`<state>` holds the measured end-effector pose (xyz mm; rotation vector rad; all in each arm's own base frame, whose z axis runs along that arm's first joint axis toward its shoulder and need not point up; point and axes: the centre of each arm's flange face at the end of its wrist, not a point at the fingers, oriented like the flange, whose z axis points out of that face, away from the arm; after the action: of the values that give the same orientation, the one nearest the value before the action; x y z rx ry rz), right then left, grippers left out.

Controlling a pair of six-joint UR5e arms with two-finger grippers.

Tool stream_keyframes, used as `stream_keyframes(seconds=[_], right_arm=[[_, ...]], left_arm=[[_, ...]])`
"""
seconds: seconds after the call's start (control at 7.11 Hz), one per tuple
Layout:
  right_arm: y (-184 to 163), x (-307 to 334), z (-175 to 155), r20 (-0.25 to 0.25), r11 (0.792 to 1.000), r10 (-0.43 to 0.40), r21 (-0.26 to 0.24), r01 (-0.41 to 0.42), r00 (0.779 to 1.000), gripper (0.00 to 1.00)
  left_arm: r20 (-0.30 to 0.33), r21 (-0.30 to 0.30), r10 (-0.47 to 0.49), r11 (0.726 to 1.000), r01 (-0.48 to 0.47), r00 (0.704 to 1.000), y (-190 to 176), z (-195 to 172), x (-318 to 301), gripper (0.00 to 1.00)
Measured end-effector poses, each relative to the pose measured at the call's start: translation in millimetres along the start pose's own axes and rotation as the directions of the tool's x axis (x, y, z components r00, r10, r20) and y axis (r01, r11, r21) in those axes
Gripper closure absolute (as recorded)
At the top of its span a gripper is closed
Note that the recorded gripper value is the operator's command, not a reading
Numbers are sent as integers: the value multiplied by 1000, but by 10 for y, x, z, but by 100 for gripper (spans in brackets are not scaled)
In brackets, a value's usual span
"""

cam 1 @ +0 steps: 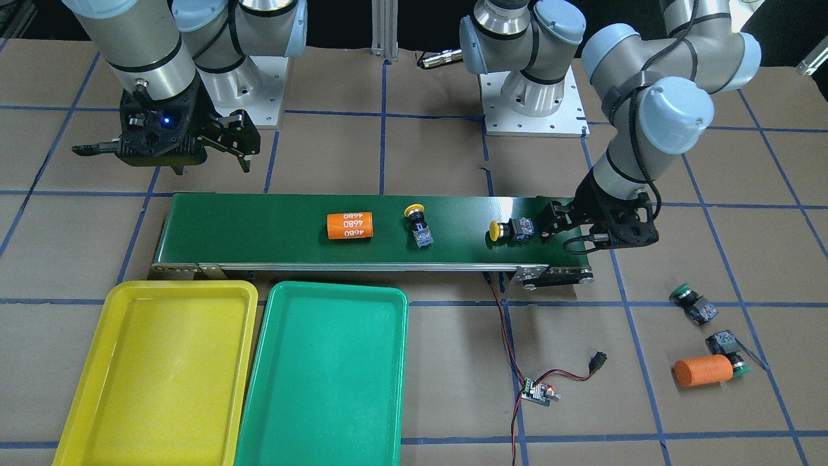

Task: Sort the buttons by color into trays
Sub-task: 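Move the left gripper back and grasp a green-capped button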

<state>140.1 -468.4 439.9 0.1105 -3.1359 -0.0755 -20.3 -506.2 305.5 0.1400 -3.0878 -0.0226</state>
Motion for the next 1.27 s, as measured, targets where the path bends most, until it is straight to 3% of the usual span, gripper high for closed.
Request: stream_keyframes(seconds=[0.28,0.42,0.56,0.98,1.13,1.27], right_arm=[[-4,-1,1,-1,1000,-1,0,1,1000,0],[-7,-1,5,0,1000,-2,-1,2,1000,0],[-7,-2,-3,0,1000,-3,0,3,1000,0],[-20,0,-54,-1,1000,-14,12,14,1000,0],[-21,1,-54,-1,1000,-14,13,14,1000,0],[-19,-1,-55,1,1000,-13,15,13,1000,0]], left_arm=[[13,-12,186,983,-186,982,-373,71,-939,0],[11,-17,316,949,-316,949,-469,200,-1391,0],[24,-5,442,897,-442,896,-554,337,-1721,0],[28,0,736,677,-736,677,-603,719,-2529,0],[19,-2,787,617,-787,617,-614,804,-2670,0],[10,-2,811,585,-811,585,-643,874,-2740,0]])
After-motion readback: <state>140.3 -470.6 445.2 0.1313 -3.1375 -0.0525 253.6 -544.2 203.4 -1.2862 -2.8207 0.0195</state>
